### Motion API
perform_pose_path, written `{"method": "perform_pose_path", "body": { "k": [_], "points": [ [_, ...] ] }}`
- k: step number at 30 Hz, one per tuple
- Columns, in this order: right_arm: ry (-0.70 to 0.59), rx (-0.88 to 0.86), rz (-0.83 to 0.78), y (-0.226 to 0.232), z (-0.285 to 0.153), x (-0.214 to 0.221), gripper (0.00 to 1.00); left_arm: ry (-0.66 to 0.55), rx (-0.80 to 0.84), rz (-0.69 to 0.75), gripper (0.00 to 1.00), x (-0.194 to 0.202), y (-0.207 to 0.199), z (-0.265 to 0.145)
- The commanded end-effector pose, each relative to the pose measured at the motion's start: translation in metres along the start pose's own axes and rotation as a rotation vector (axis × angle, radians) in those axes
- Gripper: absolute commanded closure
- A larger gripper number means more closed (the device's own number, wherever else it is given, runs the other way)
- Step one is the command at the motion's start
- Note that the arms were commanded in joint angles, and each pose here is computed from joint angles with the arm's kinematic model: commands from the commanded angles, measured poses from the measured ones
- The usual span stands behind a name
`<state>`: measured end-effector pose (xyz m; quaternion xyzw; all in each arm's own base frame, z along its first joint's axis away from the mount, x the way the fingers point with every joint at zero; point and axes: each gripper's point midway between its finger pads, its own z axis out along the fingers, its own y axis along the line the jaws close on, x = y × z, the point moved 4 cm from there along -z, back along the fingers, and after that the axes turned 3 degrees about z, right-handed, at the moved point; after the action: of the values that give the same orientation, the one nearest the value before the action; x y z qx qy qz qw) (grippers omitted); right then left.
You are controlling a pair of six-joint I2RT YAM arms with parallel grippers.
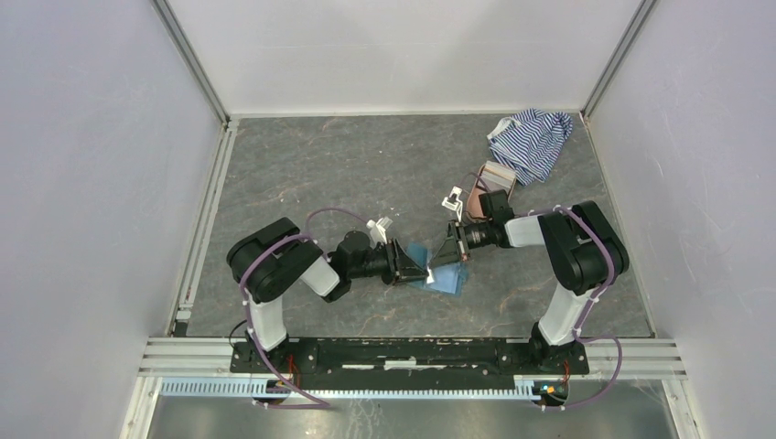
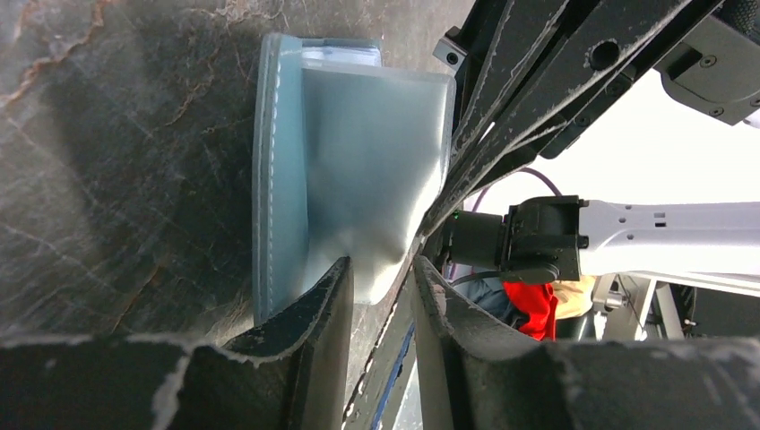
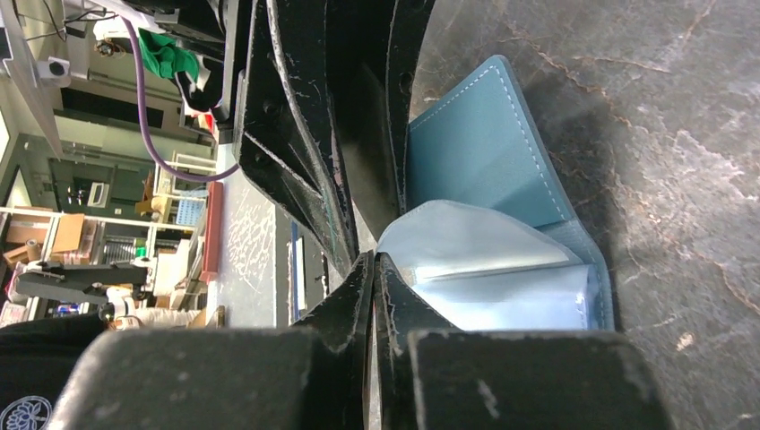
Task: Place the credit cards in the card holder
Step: Open the card holder at the center of the board.
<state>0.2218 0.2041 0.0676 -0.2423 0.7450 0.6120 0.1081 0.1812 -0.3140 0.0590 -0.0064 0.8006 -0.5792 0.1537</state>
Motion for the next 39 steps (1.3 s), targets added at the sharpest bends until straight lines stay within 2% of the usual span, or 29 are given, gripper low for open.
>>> {"method": "perform_pose_path", "body": {
  "k": [1,5,14,22,29,35,39],
  "points": [
    [-0.001,-0.043,-0.036,0.008,0.002,-0.005,0.93,-0.028,-0.031,0.084,0.62,-0.011,-0.003,0.004],
    [0.009,-0.049,-0.033,0.008,0.005,-0.003,0.90,-0.021,-0.017,0.075,0.64,-0.012,-0.004,0.009],
    [0.025,-0.061,-0.008,0.005,0.006,0.002,0.89,-0.026,-0.032,0.056,0.77,-0.011,0.003,0.009],
    [0.039,-0.104,-0.044,0.012,0.005,0.000,0.89,-0.038,-0.014,0.061,0.77,-0.011,0.001,0.005],
    [0.091,-0.191,-0.071,0.019,0.002,0.004,0.84,-0.041,-0.011,0.041,0.84,-0.010,0.005,0.003],
    [0.117,-0.074,-0.068,0.004,0.002,0.005,0.87,-0.048,-0.012,0.038,0.87,-0.010,0.007,0.001],
    [0.018,0.077,-0.108,-0.001,0.001,-0.004,0.86,-0.050,0.001,0.040,0.88,-0.011,0.004,0.000]
  ]
}}
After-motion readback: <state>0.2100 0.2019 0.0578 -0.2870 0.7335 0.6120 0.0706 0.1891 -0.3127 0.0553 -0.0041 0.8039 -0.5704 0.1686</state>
